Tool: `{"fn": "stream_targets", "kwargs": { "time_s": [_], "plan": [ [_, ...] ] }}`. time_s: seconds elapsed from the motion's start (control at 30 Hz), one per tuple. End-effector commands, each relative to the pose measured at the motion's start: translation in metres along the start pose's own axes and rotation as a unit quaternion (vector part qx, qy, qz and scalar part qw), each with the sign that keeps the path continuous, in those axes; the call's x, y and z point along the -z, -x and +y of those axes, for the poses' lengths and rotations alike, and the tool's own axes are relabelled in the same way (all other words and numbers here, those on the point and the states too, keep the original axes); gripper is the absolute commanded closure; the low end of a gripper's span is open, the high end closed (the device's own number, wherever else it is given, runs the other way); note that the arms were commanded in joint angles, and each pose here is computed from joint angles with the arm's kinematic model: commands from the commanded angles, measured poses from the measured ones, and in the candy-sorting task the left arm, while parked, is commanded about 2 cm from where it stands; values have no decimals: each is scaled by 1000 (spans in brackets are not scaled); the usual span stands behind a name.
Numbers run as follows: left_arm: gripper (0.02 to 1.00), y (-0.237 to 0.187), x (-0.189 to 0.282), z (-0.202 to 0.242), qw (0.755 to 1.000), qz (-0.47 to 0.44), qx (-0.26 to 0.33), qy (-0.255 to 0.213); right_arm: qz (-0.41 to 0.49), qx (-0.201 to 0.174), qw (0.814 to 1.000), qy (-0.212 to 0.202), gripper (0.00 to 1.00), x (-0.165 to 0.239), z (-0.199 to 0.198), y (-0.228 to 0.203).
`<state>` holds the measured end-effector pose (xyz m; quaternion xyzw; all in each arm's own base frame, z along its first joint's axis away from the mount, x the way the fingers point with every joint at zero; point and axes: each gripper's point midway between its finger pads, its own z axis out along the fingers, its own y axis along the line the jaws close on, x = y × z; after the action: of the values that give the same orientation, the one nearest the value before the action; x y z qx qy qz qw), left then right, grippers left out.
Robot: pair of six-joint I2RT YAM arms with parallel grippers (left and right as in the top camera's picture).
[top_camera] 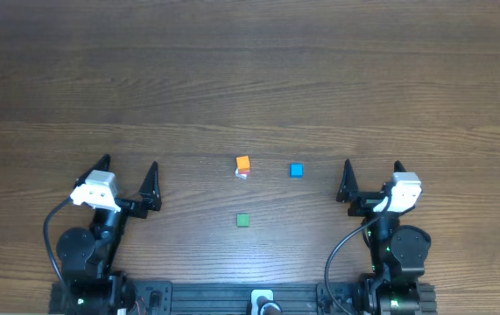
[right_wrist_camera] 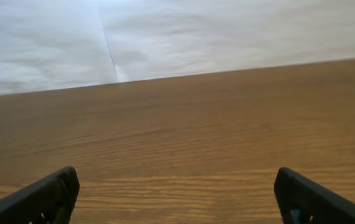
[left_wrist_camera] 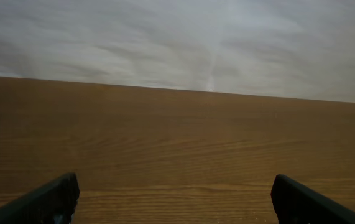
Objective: Stack Cubes
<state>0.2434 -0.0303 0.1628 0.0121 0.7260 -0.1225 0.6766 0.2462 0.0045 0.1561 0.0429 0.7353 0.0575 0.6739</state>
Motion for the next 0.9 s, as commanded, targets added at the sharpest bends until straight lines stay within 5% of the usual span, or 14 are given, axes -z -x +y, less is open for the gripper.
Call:
{"fn": "stream_targets", "kwargs": {
  "time_s": [0.03, 0.27, 0.4, 0.7, 0.9],
  "plan": [
    [18, -1, 0, 0, 1000, 0, -8, 0, 27, -45, 998, 20, 9, 2, 8, -4],
    [18, -1, 0, 0, 1000, 0, -8, 0, 136, -49, 989, -1, 7, 16, 9, 2],
    [18, -1, 0, 0, 1000, 0, -8, 0, 200, -92, 975, -19, 9, 15, 10, 9],
    [18, -1, 0, 0, 1000, 0, -8, 0, 373, -129, 918, -40, 9, 3, 25, 14],
    [18, -1, 0, 0, 1000, 0, -8, 0, 454, -105, 885, 2, 7, -10, 70, 18]
  ]
}}
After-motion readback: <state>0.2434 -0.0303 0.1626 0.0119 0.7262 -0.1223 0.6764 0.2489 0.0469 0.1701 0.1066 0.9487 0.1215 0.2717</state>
